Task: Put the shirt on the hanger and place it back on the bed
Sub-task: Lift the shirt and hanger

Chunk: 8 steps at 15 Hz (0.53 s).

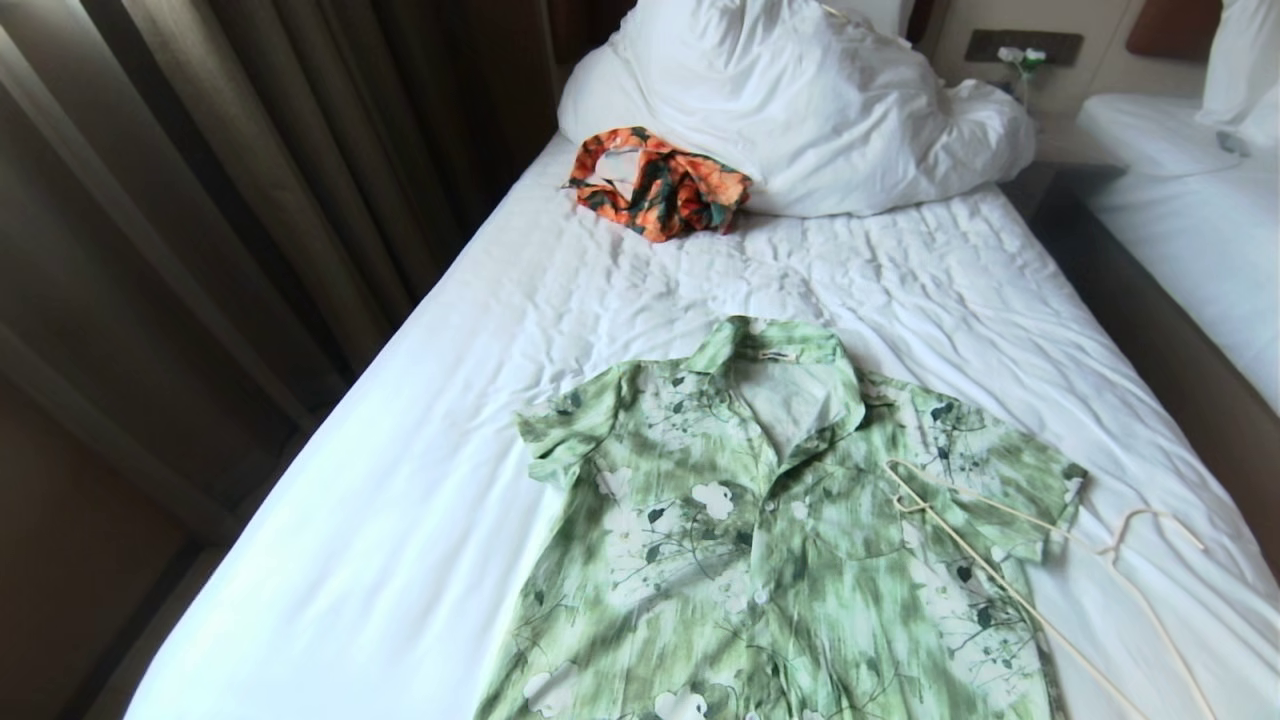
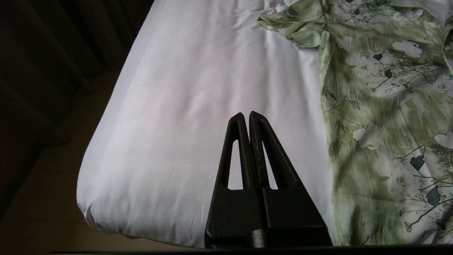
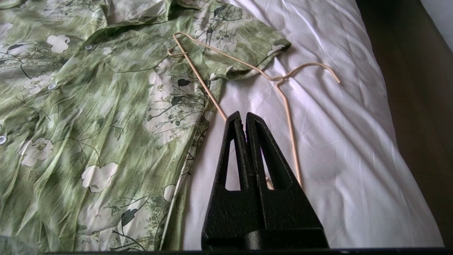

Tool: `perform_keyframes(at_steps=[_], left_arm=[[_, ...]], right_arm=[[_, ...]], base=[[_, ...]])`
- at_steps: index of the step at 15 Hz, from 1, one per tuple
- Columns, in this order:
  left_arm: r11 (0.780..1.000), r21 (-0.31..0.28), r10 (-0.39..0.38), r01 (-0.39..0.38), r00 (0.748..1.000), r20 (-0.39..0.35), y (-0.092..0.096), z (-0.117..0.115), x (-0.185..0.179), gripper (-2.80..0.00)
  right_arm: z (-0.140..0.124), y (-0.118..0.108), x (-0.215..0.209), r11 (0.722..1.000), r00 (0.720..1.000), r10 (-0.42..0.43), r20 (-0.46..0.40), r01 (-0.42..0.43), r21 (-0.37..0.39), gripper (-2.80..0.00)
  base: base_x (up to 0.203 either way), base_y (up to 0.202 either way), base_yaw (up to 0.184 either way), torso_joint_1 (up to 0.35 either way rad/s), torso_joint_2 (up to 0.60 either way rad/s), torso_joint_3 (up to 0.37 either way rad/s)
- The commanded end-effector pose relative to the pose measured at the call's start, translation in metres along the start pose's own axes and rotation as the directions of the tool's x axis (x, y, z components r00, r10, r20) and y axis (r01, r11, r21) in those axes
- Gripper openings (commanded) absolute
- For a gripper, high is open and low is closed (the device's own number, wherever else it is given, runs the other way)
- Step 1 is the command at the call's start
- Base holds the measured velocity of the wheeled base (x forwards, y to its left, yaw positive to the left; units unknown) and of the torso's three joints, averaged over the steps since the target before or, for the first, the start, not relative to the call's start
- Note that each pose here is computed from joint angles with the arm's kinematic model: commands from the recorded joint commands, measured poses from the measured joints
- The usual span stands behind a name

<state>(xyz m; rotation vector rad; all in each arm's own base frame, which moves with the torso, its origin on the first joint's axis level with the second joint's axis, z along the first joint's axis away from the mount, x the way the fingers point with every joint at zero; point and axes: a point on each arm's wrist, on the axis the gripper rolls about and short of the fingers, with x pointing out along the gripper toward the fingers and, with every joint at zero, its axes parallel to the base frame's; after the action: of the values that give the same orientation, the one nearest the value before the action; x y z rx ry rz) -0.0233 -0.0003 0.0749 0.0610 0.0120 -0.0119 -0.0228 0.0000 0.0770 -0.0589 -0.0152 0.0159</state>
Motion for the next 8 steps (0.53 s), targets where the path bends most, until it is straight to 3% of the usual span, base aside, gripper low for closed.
perform_keyframes(at_steps=[1, 8], left_arm=[[1.000, 0.000, 0.000, 0.000, 1.000, -0.001, 0.000, 0.000, 0.000, -2.80], [1.000, 0.000, 0.000, 0.000, 1.000, -0.001, 0.000, 0.000, 0.000, -2.80]], right_arm=[[-0.003, 0.000, 0.001, 1.000, 1.000, 0.003, -0.012, -0.003, -0.003, -2.80], [0.008, 0.000, -0.002, 1.000, 1.000, 0.005, 0.024, -0.005, -0.007, -2.80]], base=[[0.000, 0.000, 0.000, 0.000, 0.00, 0.000], [0.000, 0.000, 0.000, 0.000, 0.00, 0.000]])
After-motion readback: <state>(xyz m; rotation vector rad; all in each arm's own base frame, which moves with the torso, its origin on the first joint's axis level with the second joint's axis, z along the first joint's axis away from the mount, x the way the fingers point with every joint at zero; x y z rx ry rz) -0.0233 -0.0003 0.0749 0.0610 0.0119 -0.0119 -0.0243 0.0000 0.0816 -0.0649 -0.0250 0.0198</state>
